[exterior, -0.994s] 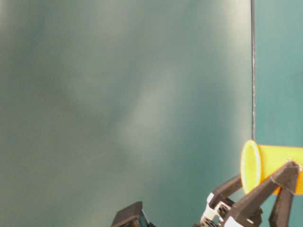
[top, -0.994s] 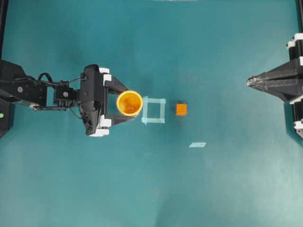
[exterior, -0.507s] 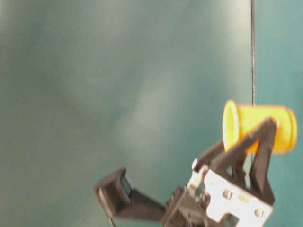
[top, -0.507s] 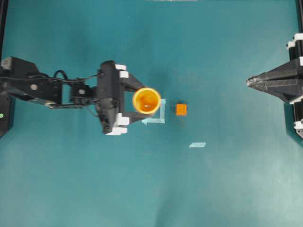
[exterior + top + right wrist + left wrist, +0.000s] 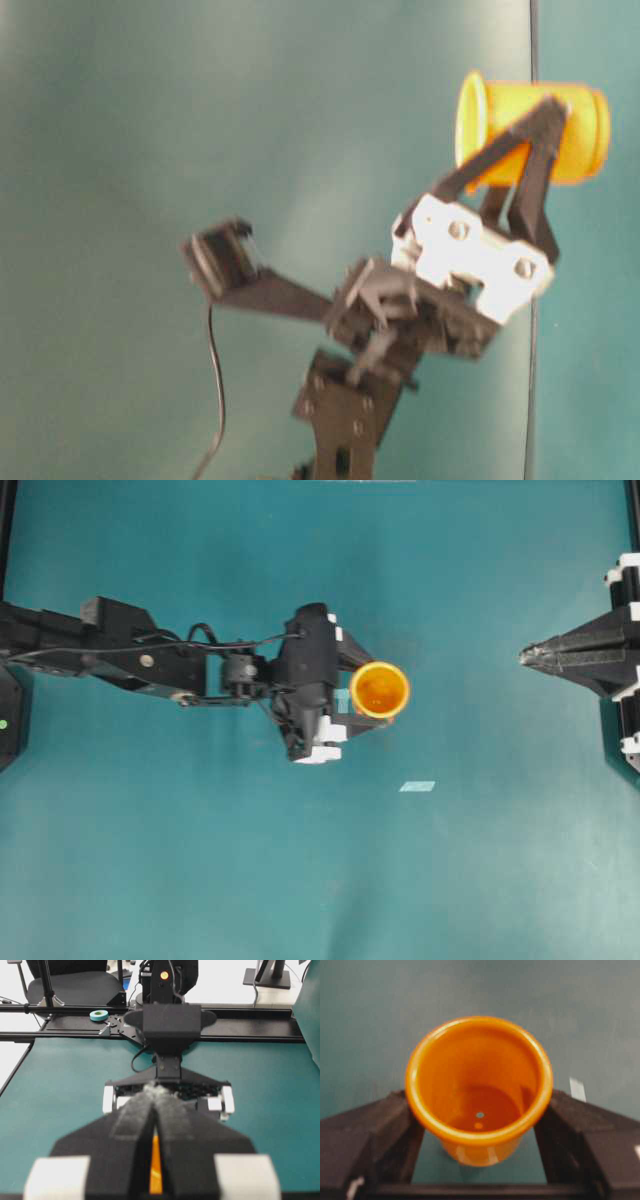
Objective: Move the cup to the right with left arm.
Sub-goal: 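Carry the orange cup rightward past the taped square and cube, then hold the orange cup beside the right gripper on the right side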
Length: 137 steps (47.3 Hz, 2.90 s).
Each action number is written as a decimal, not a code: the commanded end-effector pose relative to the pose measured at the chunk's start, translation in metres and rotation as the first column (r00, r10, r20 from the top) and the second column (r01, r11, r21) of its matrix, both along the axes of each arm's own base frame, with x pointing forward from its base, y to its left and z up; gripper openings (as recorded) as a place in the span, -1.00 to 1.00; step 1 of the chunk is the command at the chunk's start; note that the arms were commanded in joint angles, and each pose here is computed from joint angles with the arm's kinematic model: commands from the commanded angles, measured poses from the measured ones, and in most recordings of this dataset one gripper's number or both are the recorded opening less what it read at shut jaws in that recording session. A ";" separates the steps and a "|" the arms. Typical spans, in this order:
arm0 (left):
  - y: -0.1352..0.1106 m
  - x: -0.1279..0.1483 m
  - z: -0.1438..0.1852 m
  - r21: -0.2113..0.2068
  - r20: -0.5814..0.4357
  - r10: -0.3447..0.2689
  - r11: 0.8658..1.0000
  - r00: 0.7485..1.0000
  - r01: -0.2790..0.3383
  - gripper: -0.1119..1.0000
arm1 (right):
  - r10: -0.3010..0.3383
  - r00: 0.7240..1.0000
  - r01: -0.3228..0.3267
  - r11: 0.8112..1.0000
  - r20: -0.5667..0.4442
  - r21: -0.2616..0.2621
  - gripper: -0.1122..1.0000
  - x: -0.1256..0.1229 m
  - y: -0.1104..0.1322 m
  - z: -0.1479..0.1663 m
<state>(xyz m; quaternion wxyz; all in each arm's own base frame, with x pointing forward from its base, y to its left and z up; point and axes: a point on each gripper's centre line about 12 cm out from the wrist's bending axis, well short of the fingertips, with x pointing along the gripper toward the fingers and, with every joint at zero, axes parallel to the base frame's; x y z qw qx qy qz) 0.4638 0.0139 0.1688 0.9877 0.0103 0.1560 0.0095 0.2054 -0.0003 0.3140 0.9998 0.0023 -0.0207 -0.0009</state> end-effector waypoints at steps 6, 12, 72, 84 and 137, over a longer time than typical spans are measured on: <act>0.000 0.029 0.024 0.005 0.047 -0.003 1.000 0.999 0.002 0.36 | 0.000 0.999 0.000 1.000 0.049 0.001 -0.81 -0.001 0.000 0.018; 0.001 0.047 0.026 0.005 0.031 -0.002 1.000 1.000 0.001 0.37 | -0.002 0.999 0.002 1.000 0.051 0.003 -0.81 -0.001 0.000 0.018; 0.013 0.153 0.018 0.008 0.075 0.015 1.000 0.997 -0.016 0.36 | -0.002 0.999 0.002 1.000 0.054 -0.003 -0.81 -0.004 0.000 0.021; 0.012 0.165 0.017 0.007 0.078 0.013 1.000 0.997 -0.014 0.36 | -0.002 0.999 0.002 1.000 0.051 -0.005 -0.81 -0.004 0.000 0.020; 0.005 0.170 0.013 0.007 0.080 0.002 1.000 0.997 -0.003 0.36 | 0.000 0.999 0.001 1.000 0.044 -0.015 -0.81 -0.003 0.000 0.019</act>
